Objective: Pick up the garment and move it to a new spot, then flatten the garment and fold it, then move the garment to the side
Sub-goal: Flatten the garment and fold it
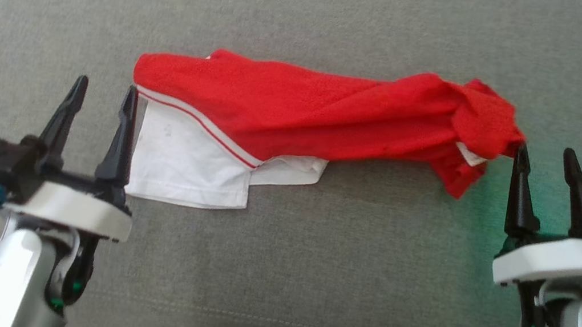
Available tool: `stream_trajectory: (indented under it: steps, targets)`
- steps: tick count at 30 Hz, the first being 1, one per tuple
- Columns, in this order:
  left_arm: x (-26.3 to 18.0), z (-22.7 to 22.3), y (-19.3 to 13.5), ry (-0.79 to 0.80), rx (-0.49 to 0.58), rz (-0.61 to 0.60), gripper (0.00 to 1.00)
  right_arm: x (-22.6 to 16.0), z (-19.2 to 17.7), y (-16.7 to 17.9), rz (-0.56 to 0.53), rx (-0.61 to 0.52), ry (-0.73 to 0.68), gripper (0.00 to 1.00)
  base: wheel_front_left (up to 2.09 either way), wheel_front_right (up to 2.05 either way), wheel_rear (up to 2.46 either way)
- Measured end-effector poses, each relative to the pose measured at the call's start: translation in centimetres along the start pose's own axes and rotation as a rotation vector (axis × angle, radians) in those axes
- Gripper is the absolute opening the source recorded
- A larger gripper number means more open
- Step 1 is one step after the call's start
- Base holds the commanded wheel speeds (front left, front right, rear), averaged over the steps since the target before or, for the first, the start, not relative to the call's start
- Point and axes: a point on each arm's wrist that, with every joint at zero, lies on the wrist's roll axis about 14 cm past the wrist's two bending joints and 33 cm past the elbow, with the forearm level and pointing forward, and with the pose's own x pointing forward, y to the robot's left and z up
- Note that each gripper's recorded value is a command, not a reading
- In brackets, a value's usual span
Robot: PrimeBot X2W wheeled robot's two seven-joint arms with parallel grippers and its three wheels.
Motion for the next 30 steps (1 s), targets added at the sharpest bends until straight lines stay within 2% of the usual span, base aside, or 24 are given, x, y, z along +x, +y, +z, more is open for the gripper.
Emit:
stream_trajectory:
  steps: [9,19,30]
  targets:
    - [-2.1,0.4,-0.6,-0.001,0.001,-0.002,1.0,-3.6,4.7,0.9,0.008,-0.065,-0.118,1.0,0.0,0.0,0.0]
    - [-4.8,1.0,-1.2,-0.006,0.007,0.0,1.0,-7.8,3.6,2.4,0.031,-0.082,-0.067,1.0,0.0,0.0,0.0]
    - [-5.5,0.9,-1.4,0.003,0.012,0.0,1.0,-8.2,3.9,2.7,0.037,-0.08,-0.069,1.0,0.0,0.0,0.0]
